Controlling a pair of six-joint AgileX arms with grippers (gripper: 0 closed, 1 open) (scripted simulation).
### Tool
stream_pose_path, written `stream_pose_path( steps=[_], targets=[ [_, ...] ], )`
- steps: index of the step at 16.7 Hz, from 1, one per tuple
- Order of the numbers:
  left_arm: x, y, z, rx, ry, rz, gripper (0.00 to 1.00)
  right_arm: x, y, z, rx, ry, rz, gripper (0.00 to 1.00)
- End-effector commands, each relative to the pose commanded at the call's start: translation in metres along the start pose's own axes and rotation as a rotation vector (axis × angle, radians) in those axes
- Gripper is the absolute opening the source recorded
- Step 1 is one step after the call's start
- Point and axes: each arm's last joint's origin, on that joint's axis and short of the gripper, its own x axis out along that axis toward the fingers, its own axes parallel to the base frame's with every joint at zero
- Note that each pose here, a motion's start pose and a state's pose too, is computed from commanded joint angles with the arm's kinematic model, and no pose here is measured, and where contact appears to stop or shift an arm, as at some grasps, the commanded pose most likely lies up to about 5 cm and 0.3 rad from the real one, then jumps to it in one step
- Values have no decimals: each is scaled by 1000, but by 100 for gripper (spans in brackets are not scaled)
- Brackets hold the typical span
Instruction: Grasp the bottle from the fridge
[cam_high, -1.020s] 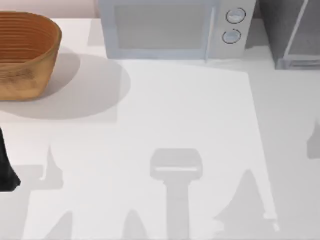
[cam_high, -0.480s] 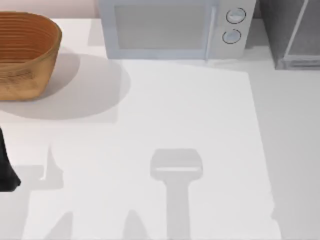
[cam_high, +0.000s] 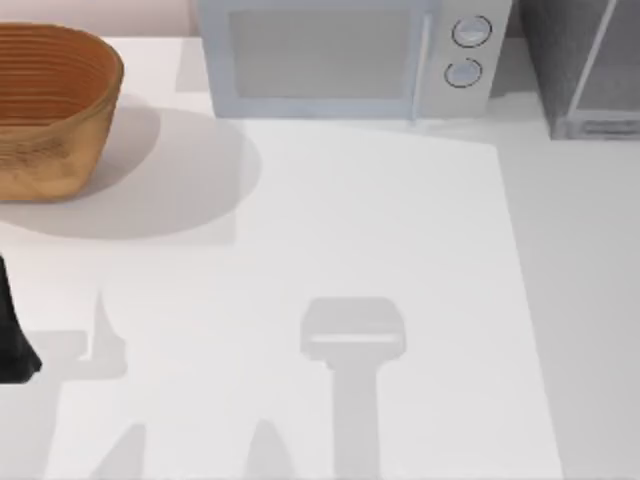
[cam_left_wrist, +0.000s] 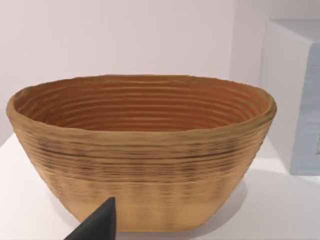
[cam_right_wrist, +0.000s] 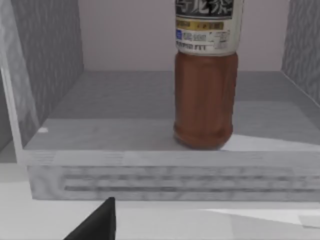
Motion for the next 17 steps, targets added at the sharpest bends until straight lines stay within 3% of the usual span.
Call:
stream_pose_path(
  steps=[5, 13, 17],
  targets=[
    [0, 0, 0, 0, 0, 0, 100, 18, -3, -1, 0, 10, 1, 100],
    [0, 0, 0, 0, 0, 0, 100, 146, -14, 17, -10, -11, -9, 100],
    [0, 0, 0, 0, 0, 0, 100, 179, -4, 25, -5, 1, -10, 100]
  ],
)
